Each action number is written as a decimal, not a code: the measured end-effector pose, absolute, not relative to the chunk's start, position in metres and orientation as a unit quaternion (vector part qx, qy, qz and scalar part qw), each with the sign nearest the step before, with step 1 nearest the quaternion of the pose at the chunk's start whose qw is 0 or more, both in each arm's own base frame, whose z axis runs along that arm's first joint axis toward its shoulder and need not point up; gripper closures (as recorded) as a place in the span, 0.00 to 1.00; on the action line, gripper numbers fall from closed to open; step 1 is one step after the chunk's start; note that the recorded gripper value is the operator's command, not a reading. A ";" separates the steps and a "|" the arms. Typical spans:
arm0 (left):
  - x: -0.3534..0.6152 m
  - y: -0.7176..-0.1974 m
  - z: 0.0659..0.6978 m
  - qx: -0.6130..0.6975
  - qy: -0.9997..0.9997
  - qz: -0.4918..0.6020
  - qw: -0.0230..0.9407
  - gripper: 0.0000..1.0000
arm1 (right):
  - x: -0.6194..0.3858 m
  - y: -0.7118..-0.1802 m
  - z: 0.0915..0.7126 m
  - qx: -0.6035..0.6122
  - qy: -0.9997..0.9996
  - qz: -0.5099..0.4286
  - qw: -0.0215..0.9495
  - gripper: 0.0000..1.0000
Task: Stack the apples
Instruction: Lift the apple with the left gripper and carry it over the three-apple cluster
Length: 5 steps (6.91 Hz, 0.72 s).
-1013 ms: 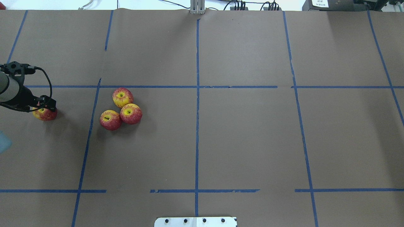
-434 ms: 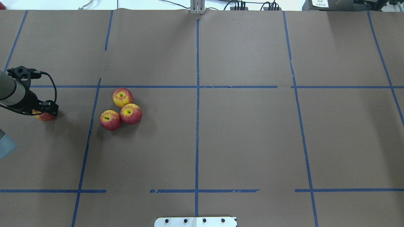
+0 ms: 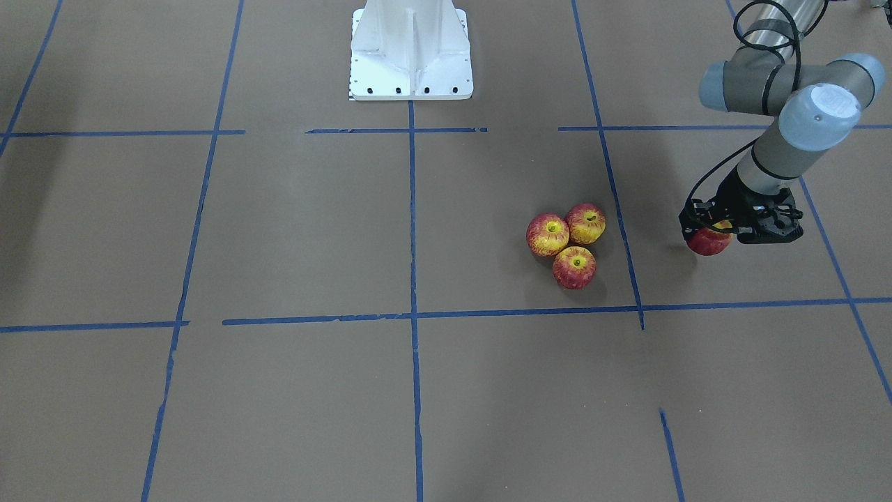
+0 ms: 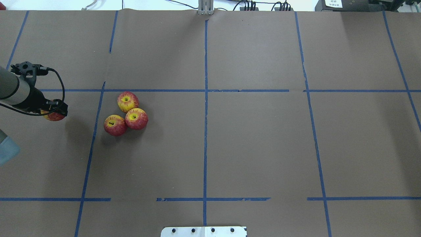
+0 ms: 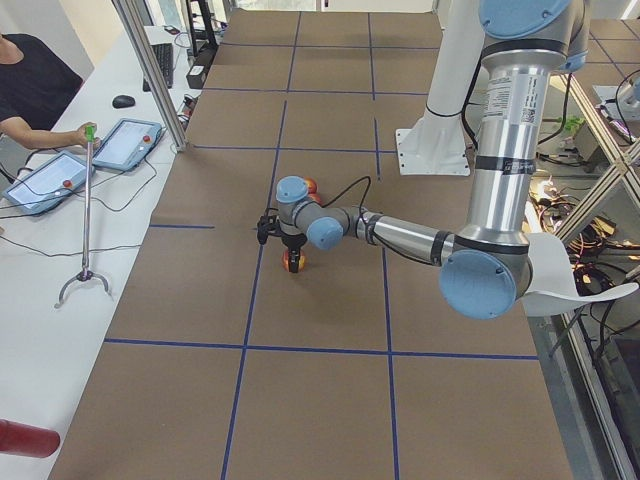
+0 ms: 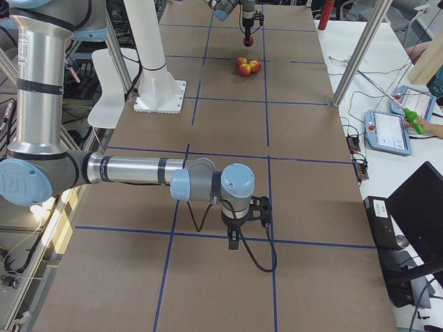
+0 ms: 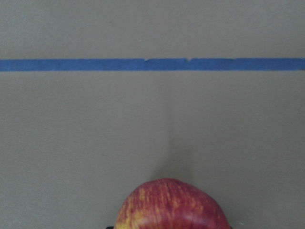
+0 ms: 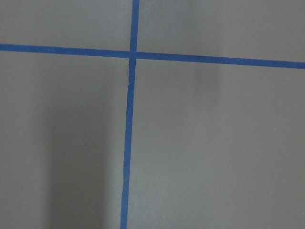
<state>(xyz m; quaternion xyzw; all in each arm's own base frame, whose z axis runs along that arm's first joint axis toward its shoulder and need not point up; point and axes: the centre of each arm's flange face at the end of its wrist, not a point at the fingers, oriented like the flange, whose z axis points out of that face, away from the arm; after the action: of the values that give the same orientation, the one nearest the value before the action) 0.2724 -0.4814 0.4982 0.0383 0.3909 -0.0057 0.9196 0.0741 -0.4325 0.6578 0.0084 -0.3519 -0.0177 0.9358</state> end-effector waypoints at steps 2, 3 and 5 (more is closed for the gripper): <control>0.283 -0.486 0.422 0.036 0.442 -0.032 0.896 1.00 | 0.074 -0.432 0.658 0.008 -0.352 -0.018 0.936 0.00; 0.297 -0.494 0.391 0.030 0.461 -0.051 0.885 1.00 | 0.074 -0.432 0.658 0.008 -0.352 -0.018 0.936 0.00; 0.331 -0.495 0.365 0.013 0.476 -0.059 0.877 1.00 | 0.074 -0.432 0.658 0.008 -0.352 -0.018 0.936 0.00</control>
<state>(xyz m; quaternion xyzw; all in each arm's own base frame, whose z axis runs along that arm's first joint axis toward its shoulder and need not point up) 0.3306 -0.4952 0.3650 0.0126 0.4760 -0.0586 0.8774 0.0741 -0.4324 0.6579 0.0081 -0.3521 -0.0176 0.9358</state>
